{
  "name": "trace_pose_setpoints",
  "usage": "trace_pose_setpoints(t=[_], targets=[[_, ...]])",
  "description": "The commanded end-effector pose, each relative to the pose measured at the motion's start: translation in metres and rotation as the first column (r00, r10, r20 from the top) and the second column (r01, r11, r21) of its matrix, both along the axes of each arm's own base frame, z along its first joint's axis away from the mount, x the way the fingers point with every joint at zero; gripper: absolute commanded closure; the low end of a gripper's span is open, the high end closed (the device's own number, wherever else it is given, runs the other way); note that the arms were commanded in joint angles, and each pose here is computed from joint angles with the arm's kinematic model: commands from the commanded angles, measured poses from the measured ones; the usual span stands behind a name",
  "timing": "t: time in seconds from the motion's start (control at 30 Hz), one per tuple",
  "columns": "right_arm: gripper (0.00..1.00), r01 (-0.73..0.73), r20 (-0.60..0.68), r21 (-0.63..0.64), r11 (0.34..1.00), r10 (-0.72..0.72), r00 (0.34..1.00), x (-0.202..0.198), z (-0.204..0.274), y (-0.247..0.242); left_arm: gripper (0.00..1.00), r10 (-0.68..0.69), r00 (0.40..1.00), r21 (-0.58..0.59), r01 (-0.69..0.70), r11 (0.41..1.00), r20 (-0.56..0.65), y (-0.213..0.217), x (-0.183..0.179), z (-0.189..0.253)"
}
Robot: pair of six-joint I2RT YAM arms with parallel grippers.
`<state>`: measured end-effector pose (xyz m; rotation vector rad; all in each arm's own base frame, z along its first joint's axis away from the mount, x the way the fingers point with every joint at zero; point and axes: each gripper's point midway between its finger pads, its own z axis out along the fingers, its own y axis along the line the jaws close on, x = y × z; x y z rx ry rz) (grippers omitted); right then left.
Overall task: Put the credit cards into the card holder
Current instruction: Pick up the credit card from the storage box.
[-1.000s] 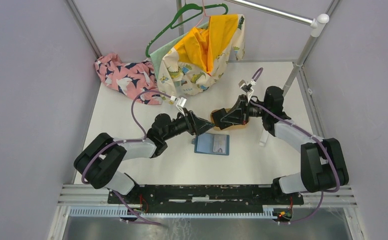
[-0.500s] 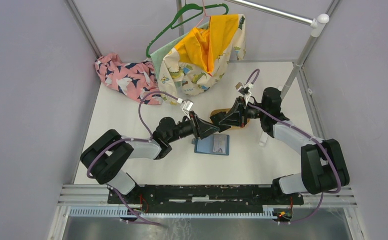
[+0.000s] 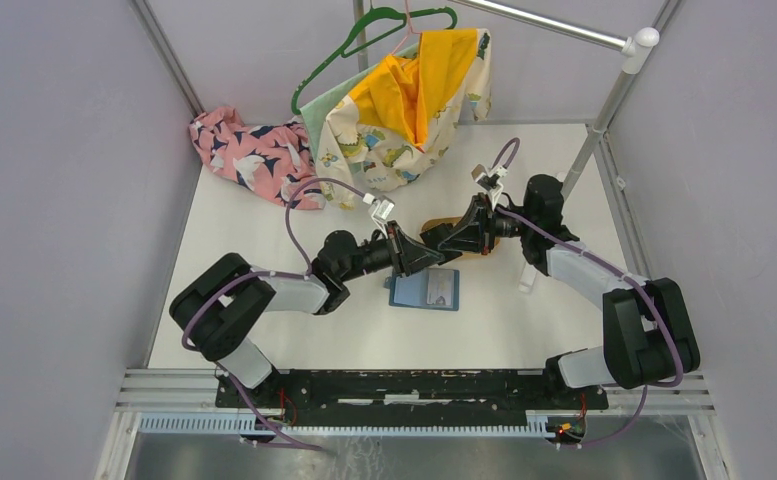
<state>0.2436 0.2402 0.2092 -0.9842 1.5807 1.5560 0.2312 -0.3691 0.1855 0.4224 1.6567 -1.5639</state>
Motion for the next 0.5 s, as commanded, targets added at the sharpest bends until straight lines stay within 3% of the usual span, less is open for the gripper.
trace_pose_setpoints(t=[0.0,0.03,0.1,0.17,0.33,0.47], targets=[[1.0,-0.03,0.085,0.019,0.999,0.028,0.996,-0.005,0.012,0.003,0.73,-0.052,0.994,-0.079,0.06,0.995,0.095,-0.008,-0.005,0.033],[1.0,-0.032,0.087,0.019,0.999,0.03,0.996,-0.006,0.013,0.003,0.77,-0.062,0.993,-0.08,0.07,0.994,0.099,-0.009,-0.007,0.034],[1.0,-0.032,0.089,0.019,0.999,0.031,0.996,-0.006,0.013,0.003,0.94,-0.082,0.991,-0.074,0.09,0.993,0.105,-0.01,-0.01,0.033],[0.94,-0.036,0.101,0.021,0.999,0.033,0.994,-0.006,0.014,0.003,0.98,-0.105,0.988,-0.063,0.113,0.992,0.113,-0.01,-0.013,0.031],[0.56,-0.047,0.197,-0.022,0.999,0.05,0.979,-0.003,0.017,-0.001,0.98,-0.122,0.985,0.134,0.105,0.985,0.122,-0.003,-0.014,-0.004],[0.27,-0.053,0.436,-0.131,0.99,0.106,0.894,-0.007,0.004,-0.012,0.98,-0.171,0.975,0.309,0.12,0.944,0.144,0.008,-0.018,-0.025]])
